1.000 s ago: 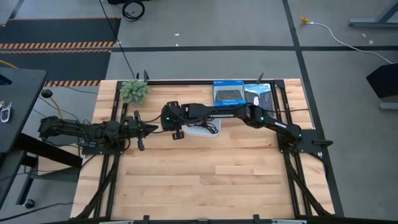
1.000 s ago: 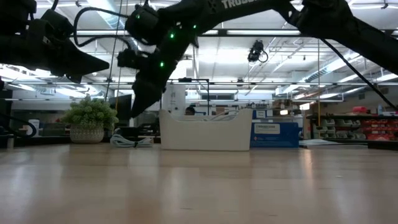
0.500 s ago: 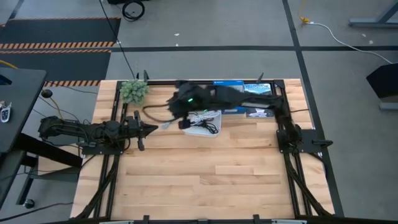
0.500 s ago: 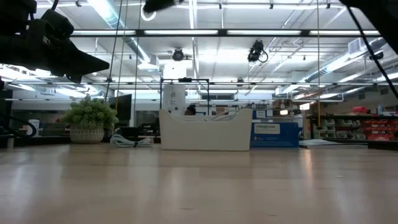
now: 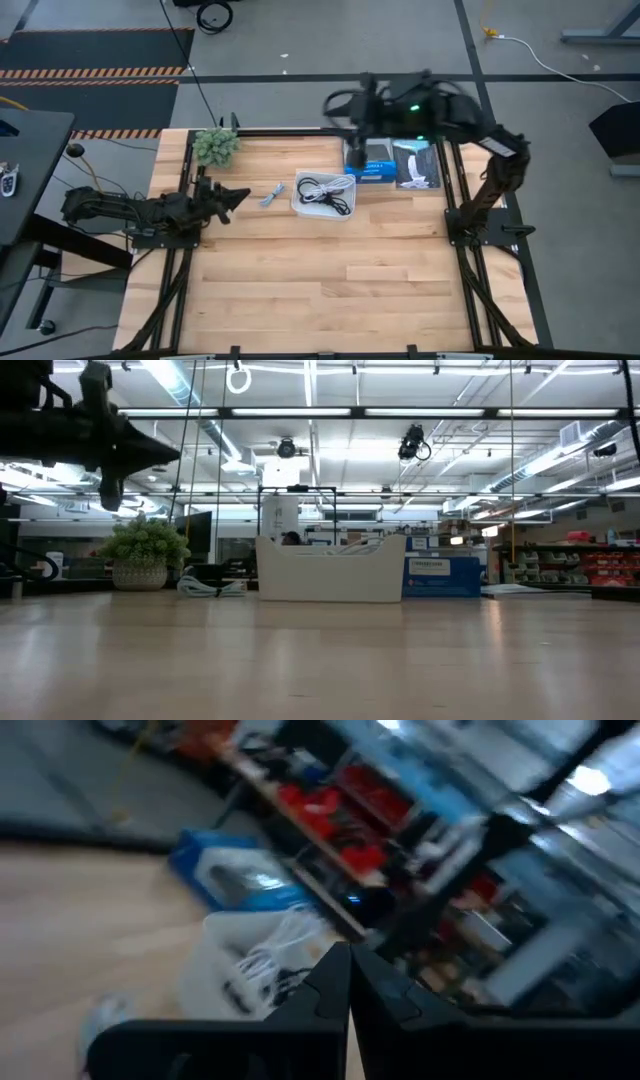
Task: Pick and place USB-C Cables
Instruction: Put the light blue charger cable into the white bin
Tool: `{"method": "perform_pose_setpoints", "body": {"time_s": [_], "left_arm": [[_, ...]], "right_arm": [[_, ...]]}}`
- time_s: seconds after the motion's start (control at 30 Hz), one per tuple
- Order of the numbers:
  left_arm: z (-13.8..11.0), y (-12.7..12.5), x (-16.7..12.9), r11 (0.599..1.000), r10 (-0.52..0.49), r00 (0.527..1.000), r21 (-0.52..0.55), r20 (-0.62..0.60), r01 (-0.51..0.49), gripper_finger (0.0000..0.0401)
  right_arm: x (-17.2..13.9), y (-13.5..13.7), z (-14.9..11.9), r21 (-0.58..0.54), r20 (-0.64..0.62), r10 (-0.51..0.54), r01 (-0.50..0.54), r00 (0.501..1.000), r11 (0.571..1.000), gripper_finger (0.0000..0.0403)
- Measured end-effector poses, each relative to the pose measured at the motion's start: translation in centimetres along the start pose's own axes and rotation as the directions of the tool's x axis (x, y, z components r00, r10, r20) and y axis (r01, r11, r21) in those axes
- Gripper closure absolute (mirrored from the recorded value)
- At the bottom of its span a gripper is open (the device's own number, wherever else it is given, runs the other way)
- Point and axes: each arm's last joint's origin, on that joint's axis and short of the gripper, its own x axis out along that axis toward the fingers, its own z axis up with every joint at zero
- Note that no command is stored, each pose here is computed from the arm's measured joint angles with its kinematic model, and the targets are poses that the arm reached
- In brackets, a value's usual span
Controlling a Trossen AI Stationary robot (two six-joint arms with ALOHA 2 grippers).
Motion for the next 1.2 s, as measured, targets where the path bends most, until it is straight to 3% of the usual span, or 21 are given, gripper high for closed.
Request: {"method": "perform_pose_setpoints", "body": {"time_s": [0.13, 0.23, 0.37, 0.77, 0.97, 1.07, 1.2], "left_arm": [[-1.0, 1.4, -0.1, 0.980, 0.187, 0.982, -0.065, -0.033, -0.189, 0.0388], [-1.1, 1.7, 0.2, 0.956, 0.281, 0.960, -0.098, 0.022, -0.277, 0.0388], [-1.0, 2.0, 0.7, 0.935, 0.326, 0.943, -0.167, 0.065, -0.312, 0.0388], [-1.5, 3.4, 2.1, 0.864, 0.388, 0.921, -0.331, -0.047, -0.381, 0.0388], [-0.6, 2.7, 4.1, 0.858, 0.406, 0.902, -0.279, -0.145, -0.431, 0.0388], [0.4, 1.7, 5.9, 0.866, 0.443, 0.876, -0.163, -0.190, -0.473, 0.0388], [0.9, 1.1, 8.3, 0.834, 0.531, 0.791, 0.024, -0.303, -0.551, 0.0388]], "right_arm": [[-2.4, -0.3, 1.0, 0.015, 0.082, -0.009, 0.007, 0.997, 1.000, 0.0261], [-3.4, -0.3, 1.6, 0.023, 0.138, -0.010, 0.007, 0.990, 1.000, 0.0261], [-3.8, 0.0, 2.0, 0.028, 0.173, -0.006, 0.001, 0.985, 1.000, 0.0261], [-2.9, 0.9, 2.0, 0.040, 0.164, 0.019, -0.025, 0.986, 0.999, 0.0261], [-3.1, 1.4, 2.4, 0.043, 0.197, 0.030, -0.039, 0.980, 0.998, 0.0261], [-3.1, 1.5, 2.6, 0.046, 0.217, 0.029, -0.040, 0.976, 0.998, 0.0261], [-3.1, 1.5, 2.6, 0.050, 0.212, 0.031, -0.042, 0.977, 0.998, 0.0261]]}}
